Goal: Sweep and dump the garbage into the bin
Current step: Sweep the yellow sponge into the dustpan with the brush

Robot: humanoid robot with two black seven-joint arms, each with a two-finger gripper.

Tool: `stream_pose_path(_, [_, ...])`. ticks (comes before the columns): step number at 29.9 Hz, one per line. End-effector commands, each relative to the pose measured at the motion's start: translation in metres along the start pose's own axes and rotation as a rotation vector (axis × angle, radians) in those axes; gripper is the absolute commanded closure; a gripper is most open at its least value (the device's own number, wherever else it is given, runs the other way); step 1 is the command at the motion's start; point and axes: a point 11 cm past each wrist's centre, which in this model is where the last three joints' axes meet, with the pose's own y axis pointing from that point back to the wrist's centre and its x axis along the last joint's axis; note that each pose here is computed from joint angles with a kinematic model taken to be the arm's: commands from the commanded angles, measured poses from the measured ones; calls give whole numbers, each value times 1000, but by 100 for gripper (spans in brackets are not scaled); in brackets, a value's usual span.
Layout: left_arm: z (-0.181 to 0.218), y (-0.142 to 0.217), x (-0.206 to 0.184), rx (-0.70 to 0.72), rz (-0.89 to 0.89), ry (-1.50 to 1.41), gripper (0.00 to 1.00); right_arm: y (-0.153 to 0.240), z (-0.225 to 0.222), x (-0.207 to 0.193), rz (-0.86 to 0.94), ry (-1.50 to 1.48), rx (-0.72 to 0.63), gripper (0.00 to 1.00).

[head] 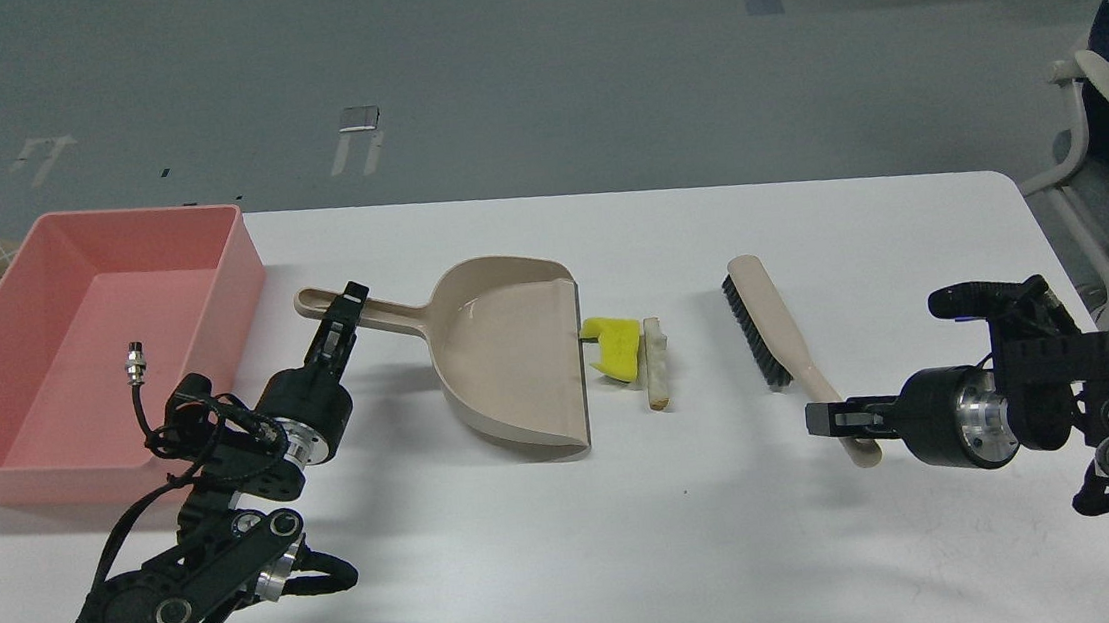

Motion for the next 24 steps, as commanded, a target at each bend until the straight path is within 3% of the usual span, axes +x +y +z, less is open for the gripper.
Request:
stream_pose_path(1, [0, 0, -1, 0, 0, 3, 100, -10, -16, -5, -19, -2, 46, 100])
stream_pose_path(24, [4, 3, -6, -9, -11, 17, 100, -63, -126, -18, -111, -44, 312, 100])
